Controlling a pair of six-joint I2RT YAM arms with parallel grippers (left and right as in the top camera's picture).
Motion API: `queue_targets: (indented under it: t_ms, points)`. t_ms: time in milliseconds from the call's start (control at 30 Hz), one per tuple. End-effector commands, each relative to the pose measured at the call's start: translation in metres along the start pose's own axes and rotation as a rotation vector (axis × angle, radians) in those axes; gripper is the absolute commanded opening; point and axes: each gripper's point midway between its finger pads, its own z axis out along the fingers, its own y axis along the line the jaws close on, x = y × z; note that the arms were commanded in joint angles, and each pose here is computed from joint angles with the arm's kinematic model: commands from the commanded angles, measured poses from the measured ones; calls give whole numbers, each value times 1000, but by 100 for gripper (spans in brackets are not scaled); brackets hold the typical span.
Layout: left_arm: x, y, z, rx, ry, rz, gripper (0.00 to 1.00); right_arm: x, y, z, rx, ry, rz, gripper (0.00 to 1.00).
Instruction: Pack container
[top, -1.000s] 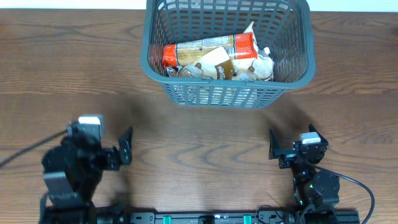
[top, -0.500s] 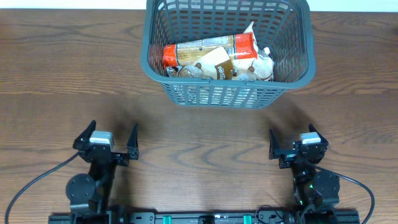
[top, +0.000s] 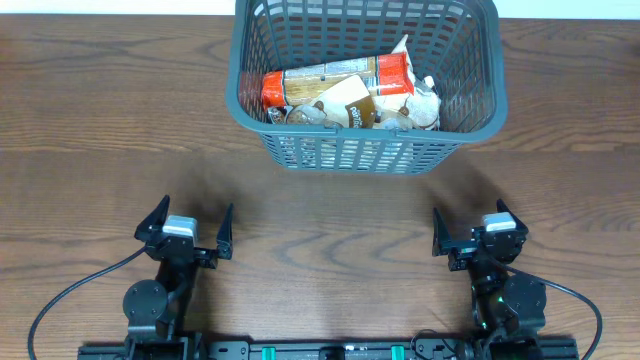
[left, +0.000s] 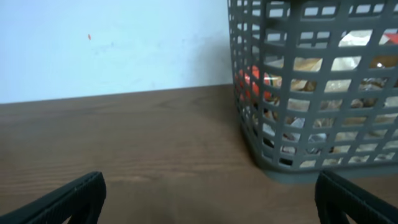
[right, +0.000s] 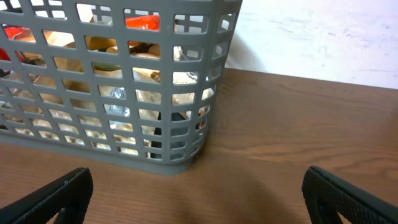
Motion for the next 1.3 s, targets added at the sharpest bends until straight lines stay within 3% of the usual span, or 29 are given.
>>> queue_targets:
  t_ms: [0,467,1267]
  points:
    - [16,0,0,-5,53,17,99,1,0,0,3,-3,-13,99]
    - [20,25,-2,-147,73,20,99,1,0,0,3,-2,-13,99]
    - [20,25,-2,-150,76,20,99,1,0,0,3,-2,-13,99]
